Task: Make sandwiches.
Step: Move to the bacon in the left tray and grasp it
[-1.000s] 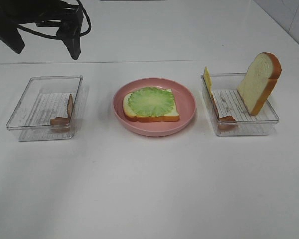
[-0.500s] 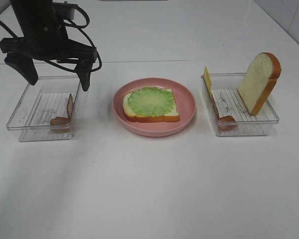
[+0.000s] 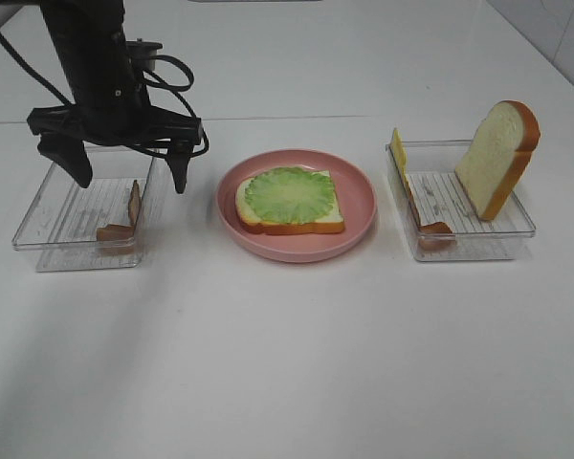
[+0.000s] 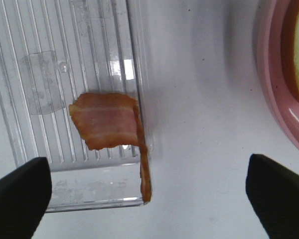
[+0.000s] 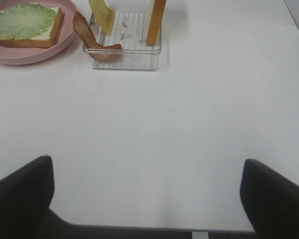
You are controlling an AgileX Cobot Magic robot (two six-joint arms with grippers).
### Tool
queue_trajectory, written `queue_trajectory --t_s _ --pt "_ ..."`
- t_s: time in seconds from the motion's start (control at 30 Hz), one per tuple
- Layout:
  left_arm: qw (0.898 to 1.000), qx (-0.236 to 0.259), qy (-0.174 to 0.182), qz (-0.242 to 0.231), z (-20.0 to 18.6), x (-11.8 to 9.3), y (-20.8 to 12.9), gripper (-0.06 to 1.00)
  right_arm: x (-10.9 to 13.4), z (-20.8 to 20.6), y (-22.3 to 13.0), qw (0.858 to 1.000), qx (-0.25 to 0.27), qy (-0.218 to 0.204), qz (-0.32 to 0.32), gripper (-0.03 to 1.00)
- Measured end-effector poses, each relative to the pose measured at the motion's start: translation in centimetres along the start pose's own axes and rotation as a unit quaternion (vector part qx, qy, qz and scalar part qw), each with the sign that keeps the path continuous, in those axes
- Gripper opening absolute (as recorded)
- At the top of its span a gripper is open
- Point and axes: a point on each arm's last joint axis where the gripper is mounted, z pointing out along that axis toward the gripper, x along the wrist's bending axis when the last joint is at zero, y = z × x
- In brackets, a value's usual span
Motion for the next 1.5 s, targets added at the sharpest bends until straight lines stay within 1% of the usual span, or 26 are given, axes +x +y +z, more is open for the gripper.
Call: queue_trajectory --t_s 0.13,0.4,0.6,0.87,0.93,1.0,1.03,1.07,1.1,1.13,1.17,1.2,1.23,1.27,1.3,1.33,1.37,1.4,1.43,1.47,1.5 --pt "1.000 0.002 0.002 -0.005 0.7 0.0 0.1 0.98 0.0 0.0 0.0 1.000 0.000 0.000 0.000 0.98" --pt "1.000 -0.010 -0.002 -0.024 1.8 -0.2 0.5 0.98 0.0 0.0 0.0 1.000 0.000 0.000 0.000 0.98" --pt "1.000 0.006 0.005 -0.027 3.1 -0.2 0.3 0.98 0.0 0.0 0.0 1.000 0.000 0.000 0.000 0.98" --pt "0.999 0.016 0.006 -0.028 3.5 -0.2 0.2 0.98 0.0 0.0 0.0 1.000 0.000 0.000 0.000 0.98" --pt "0.999 0.021 0.008 -0.028 3.5 -0.2 0.1 0.97 0.0 0.0 0.0 1.000 0.000 0.000 0.000 0.98" --pt "0.999 0.029 0.011 -0.028 3.6 -0.2 -0.1 0.92 0.0 0.0 0.0 1.000 0.000 0.000 0.000 0.98" --pt "0.999 0.029 0.011 -0.028 3.6 -0.2 -0.1 0.92 0.0 0.0 0.0 1.000 0.000 0.000 0.000 0.98" --pt "0.999 0.032 0.013 -0.028 3.6 -0.1 -0.1 0.85 0.0 0.0 0.0 1.000 0.000 0.000 0.000 0.98" --pt "0.999 0.032 0.013 -0.028 3.6 -0.1 -0.1 0.85 0.0 0.0 0.0 1.000 0.000 0.000 0.000 0.98" --pt "0.999 0.035 0.014 -0.028 3.5 -0.1 -0.2 0.76 0.0 0.0 0.0 1.000 0.000 0.000 0.000 0.98" --pt "0.999 0.035 0.014 -0.028 3.5 -0.1 -0.2 0.69 0.0 0.0 0.0 1.000 0.000 0.000 0.000 0.98" --pt "0.999 0.035 0.014 -0.028 3.5 -0.1 -0.2 0.69 0.0 0.0 0.0 1.000 0.000 0.000 0.000 0.98" --pt "0.999 0.034 0.013 -0.028 3.5 -0.1 -0.2 0.56 0.0 0.0 0.0 1.000 0.000 0.000 0.000 0.98" --pt "0.999 0.034 0.013 -0.028 3.5 -0.1 -0.2 0.50 0.0 0.0 0.0 1.000 0.000 0.000 0.000 0.98" --pt "0.999 0.034 0.013 -0.028 3.5 -0.1 -0.2 0.50 0.0 0.0 0.0 1.000 0.000 0.000 0.000 0.98" --pt "0.999 0.032 0.013 -0.030 3.5 -0.1 -0.1 0.37 0.0 0.0 0.0 1.000 0.000 0.000 0.000 0.98" --pt "0.999 0.031 0.012 -0.033 3.5 -0.1 -0.1 0.30 0.0 0.0 0.0 1.000 0.000 0.000 0.000 0.98" --pt "0.999 0.031 0.012 -0.033 3.5 -0.1 -0.1 0.30 0.0 0.0 0.0 1.000 0.000 0.000 0.000 0.98" --pt "0.999 0.029 0.011 -0.037 3.5 -0.2 -0.1 0.17 0.0 0.0 0.0 1.000 0.000 0.000 0.000 0.98" --pt "0.999 0.029 0.011 -0.037 3.5 -0.2 -0.1 0.17 0.0 0.0 0.0 1.000 0.000 0.000 0.000 0.98" --pt "0.999 0.027 0.011 -0.038 3.5 -0.2 0.0 0.06 0.0 0.0 0.0 1.000 0.000 0.000 0.000 0.98"
